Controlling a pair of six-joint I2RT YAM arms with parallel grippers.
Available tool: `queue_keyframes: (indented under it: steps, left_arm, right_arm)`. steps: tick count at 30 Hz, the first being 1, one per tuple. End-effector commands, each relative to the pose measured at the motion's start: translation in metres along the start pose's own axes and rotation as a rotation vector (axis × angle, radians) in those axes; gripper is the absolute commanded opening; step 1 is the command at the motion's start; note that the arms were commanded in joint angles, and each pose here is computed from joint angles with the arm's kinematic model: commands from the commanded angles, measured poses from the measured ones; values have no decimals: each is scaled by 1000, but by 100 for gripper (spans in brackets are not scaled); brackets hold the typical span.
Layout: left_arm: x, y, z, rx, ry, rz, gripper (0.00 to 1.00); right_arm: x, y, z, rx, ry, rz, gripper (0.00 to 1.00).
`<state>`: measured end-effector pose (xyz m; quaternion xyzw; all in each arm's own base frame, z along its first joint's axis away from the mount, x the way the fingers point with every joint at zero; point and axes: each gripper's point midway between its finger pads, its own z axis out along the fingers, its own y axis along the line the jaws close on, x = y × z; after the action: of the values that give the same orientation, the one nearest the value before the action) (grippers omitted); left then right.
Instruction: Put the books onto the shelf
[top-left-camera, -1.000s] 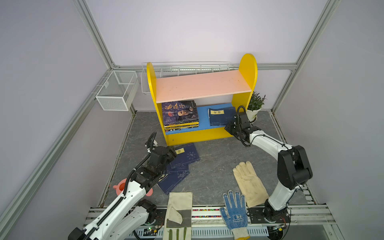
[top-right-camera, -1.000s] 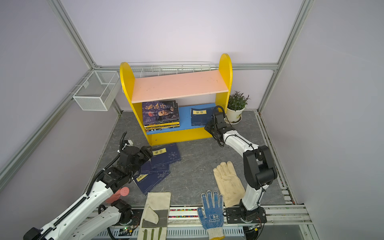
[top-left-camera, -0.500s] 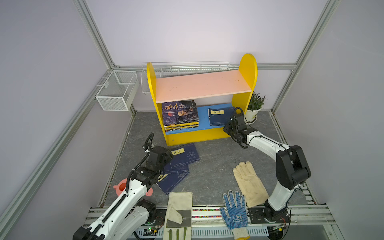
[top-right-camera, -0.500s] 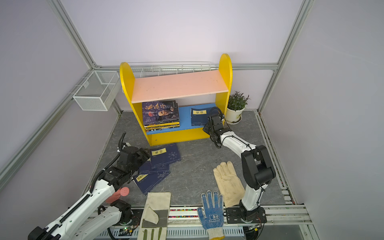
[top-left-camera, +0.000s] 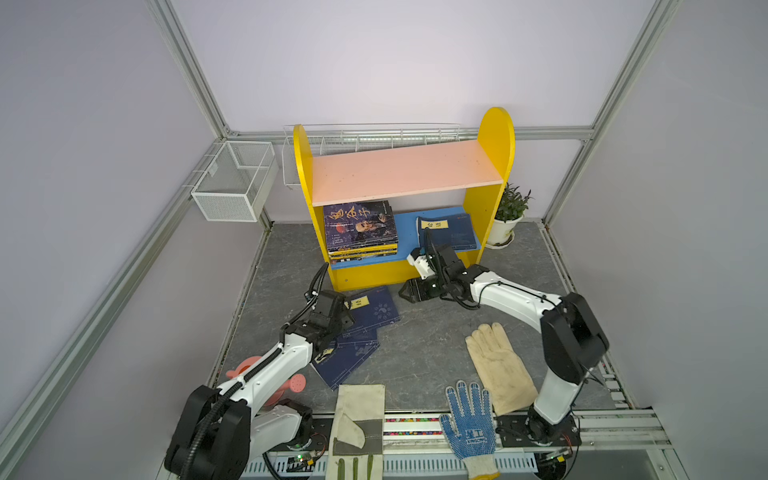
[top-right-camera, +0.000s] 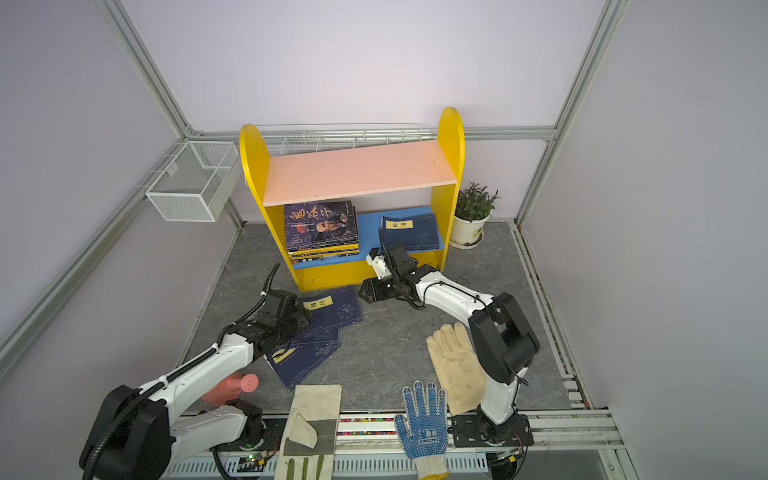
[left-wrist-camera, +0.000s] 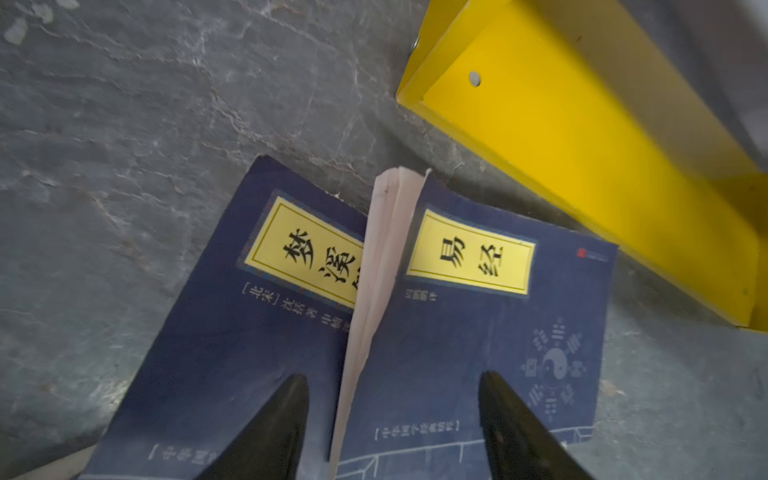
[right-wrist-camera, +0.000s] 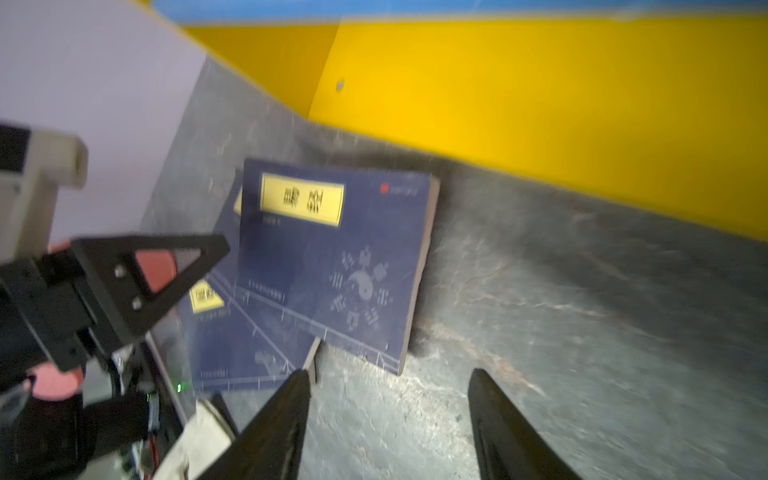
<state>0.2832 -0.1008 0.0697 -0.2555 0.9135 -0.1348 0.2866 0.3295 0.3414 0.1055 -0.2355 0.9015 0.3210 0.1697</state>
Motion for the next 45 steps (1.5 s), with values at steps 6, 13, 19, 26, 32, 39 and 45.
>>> queue_keyframes:
  steps: [6, 13, 19, 26, 32, 39, 45]
  left_arm:
    - [12, 22, 19, -134, 64, 74, 50]
    - [33, 37, 35, -174, 142, 106, 35]
    - [47, 37, 42, -152, 199, 115, 20]
    - [47, 28, 43, -113, 211, 141, 13]
    - [46, 13, 38, -24, 198, 159, 13]
    - [19, -1, 3, 36, 90, 124, 38]
    - [-20, -28, -61, 246, -100, 29, 59]
  right_arm:
    - [67, 6, 30, -199, 381, 41, 64]
    - [67, 5, 48, -247, 384, 48, 61]
    - [28, 18, 59, -318, 241, 59, 58]
    - [-14, 42, 52, -430, 84, 117, 47]
    - [-37, 45, 36, -409, -54, 128, 22]
    - [-34, 45, 21, -399, -93, 105, 9]
    - [-27, 71, -42, -475, -172, -47, 7]
